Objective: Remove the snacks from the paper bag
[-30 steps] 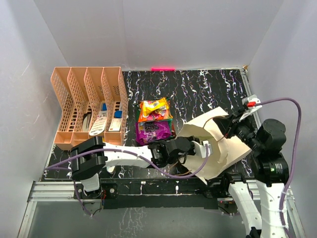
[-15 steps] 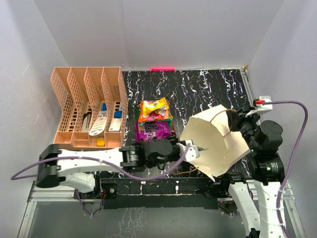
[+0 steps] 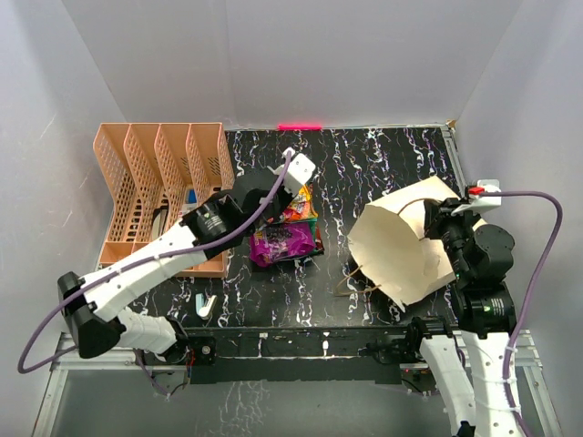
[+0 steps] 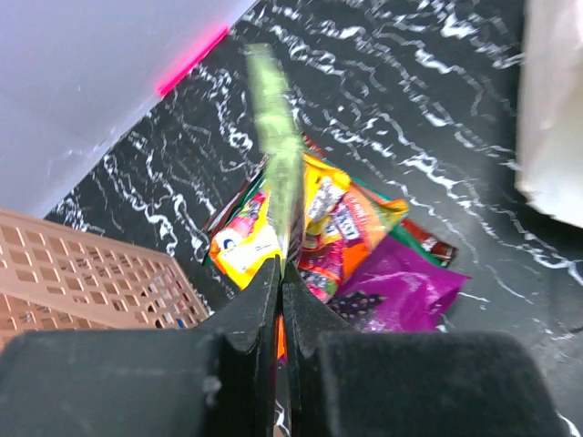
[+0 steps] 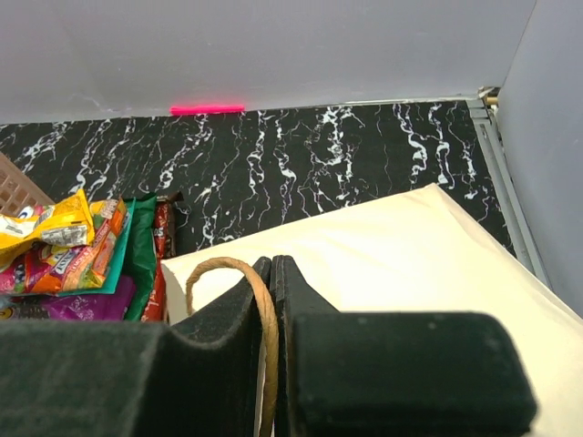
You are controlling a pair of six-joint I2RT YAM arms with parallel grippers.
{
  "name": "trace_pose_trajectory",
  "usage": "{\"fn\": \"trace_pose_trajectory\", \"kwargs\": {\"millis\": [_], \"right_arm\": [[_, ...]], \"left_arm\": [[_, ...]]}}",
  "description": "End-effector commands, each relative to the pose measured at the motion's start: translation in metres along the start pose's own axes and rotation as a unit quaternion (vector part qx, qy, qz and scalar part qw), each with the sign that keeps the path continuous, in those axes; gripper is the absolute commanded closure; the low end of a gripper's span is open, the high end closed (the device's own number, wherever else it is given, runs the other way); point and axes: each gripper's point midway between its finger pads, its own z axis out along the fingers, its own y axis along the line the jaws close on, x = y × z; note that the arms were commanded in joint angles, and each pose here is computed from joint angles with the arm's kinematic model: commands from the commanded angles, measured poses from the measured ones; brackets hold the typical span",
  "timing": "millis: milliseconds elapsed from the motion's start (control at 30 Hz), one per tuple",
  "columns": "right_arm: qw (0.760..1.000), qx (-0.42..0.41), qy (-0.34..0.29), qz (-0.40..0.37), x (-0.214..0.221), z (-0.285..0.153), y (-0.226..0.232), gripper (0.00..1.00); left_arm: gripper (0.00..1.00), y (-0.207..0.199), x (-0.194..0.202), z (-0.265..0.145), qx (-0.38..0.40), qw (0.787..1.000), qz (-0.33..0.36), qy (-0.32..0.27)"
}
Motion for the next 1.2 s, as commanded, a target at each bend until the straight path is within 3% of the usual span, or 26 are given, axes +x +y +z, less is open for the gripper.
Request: {"fn": "trace_pose_trajectory", "kwargs": {"millis": [0, 67, 233, 367, 467, 733, 1167], "right_arm": [[0.998, -0.018, -0.06, -0.018, -0.03, -0.009, 0.007, 0.92], [0.998, -0.024, -0.063, -0.02, -0.033, -0.014, 0.01, 0.92], [0.997, -0.029, -0.062, -0.023, -0.036, -0.019, 0.012, 0.92], [0.997, -0.034, -0.059, -0.021, -0.034, -0.021, 0.014, 0.92], [0.997, -0.039, -0.057, -0.019, -0.034, -0.022, 0.016, 0.92], [0.997, -0.042, -0.057, -0.019, -0.036, -0.025, 0.017, 0.92], [0.997, -0.054, -0.055, -0.01, -0.037, -0.024, 0.022, 0.92]], "left_arm": [[1.0, 0.012, -0.001, 0.018, 0.004, 1.0, -0.022, 0.004], [1.0, 0.026, 0.005, 0.032, -0.031, 0.999, -0.018, 0.028], [1.0, 0.053, 0.018, 0.058, -0.111, 0.989, 0.08, 0.058], [1.0, 0.078, 0.028, 0.071, -0.182, 0.962, 0.183, 0.086], [1.0, 0.088, 0.026, 0.075, -0.212, 0.949, 0.214, 0.09], [1.0, 0.082, 0.06, 0.086, -0.209, 0.928, 0.273, 0.144], [1.0, 0.037, 0.106, 0.079, -0.091, 0.94, 0.271, 0.186]]}}
